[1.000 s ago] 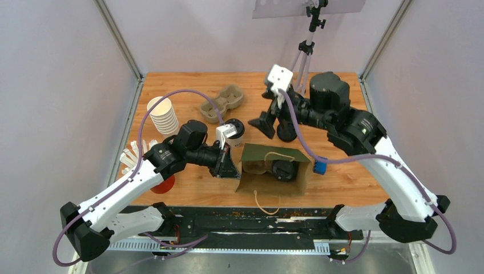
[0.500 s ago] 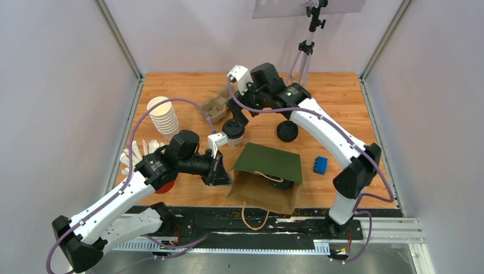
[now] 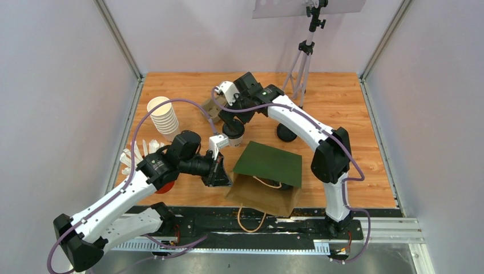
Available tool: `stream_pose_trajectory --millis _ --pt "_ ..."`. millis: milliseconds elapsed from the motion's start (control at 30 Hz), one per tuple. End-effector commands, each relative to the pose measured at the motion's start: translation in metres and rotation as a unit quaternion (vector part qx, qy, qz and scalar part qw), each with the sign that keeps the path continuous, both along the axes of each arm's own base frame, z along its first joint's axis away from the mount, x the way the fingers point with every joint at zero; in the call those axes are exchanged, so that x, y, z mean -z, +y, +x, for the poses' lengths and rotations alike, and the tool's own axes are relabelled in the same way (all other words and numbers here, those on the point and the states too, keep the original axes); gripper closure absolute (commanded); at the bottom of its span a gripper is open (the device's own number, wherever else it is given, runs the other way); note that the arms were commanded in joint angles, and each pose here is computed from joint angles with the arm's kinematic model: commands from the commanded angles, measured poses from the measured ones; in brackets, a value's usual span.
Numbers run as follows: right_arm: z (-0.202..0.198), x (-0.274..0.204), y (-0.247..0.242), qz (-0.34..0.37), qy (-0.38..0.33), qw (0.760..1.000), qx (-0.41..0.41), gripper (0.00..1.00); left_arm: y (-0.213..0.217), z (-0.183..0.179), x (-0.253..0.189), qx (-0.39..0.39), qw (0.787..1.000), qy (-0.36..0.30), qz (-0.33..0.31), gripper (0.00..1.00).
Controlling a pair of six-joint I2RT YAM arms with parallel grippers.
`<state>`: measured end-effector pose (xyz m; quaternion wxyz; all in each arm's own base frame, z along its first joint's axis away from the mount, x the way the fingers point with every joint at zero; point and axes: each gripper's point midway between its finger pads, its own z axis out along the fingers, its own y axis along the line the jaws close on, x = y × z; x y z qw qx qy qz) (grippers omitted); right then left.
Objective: Pack the takeout coffee
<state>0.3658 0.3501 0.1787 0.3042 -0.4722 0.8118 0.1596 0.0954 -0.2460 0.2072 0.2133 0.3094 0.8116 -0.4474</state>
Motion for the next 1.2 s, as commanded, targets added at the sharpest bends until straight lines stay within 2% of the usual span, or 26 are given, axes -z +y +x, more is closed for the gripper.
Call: stream_pose_trajectory --millis 0,367,1167 --pt "-0.005 -0.01 0.027 0.016 -0.015 0.999 -0.038 0.01 0.0 -0.001 -0.007 0.012 1.0 -0.016 -0.003 0.92" --pt "0.0 0.01 0.037 -0.011 -0.027 0.999 -0.04 0.01 0.001 -0.002 -0.01 0.013 1.0 -0.017 -0.003 0.92" --pt "0.013 -0.007 0.032 0.03 -0.037 0.999 -0.013 0.0 0.002 -0.002 -0.011 0.016 1.0 -0.019 0.0 0.92"
